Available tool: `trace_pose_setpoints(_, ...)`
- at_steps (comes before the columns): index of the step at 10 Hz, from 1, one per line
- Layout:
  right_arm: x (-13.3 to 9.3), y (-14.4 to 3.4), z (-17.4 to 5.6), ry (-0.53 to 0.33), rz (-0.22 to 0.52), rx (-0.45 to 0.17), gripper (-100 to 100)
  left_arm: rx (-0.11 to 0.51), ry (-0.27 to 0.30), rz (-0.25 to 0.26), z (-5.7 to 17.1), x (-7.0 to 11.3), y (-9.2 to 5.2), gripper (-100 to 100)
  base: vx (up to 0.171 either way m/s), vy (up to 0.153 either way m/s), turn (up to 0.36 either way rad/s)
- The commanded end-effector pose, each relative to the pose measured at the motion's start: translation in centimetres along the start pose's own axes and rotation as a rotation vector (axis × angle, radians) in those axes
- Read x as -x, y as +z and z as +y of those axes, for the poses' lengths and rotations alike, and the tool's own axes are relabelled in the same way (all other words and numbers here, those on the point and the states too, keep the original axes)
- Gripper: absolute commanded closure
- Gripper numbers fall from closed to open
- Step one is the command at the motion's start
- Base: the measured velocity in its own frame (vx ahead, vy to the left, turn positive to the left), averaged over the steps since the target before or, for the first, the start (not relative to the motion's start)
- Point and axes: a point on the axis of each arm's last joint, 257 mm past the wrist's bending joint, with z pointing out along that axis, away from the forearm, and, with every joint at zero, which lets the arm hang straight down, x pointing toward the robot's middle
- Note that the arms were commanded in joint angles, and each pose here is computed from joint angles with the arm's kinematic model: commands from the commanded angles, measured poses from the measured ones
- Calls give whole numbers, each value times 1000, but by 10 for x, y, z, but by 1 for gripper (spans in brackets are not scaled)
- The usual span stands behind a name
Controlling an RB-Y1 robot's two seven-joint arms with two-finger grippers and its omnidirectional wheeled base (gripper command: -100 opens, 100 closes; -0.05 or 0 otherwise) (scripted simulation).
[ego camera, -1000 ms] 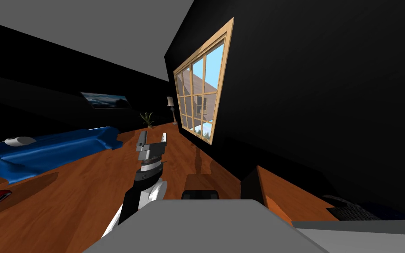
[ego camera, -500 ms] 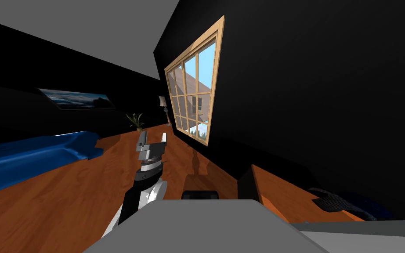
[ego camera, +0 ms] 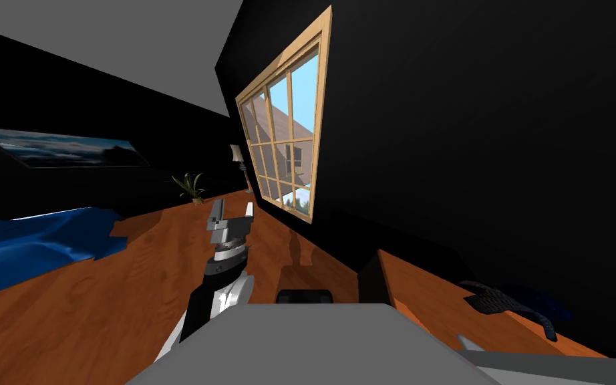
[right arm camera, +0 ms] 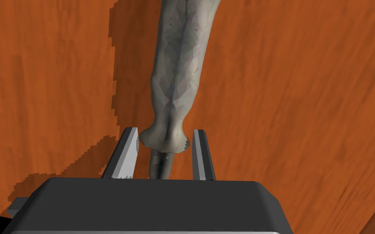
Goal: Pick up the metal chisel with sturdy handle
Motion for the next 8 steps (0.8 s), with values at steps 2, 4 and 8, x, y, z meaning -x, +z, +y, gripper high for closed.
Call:
trace_pose_setpoints(2,0,-7,18,-48,5,2,100,0,0,0,0,0,0,0,110,-33,-164)
trace_pose_setpoints(4,-5,-13,33,-71,19,12,100,0,0,0,0,0,0,0,117,-41,-142)
trace_pose_setpoints(8,4,-18,44,-95,5,10,100,0,0,0,0,0,0,0,56,-23,-72)
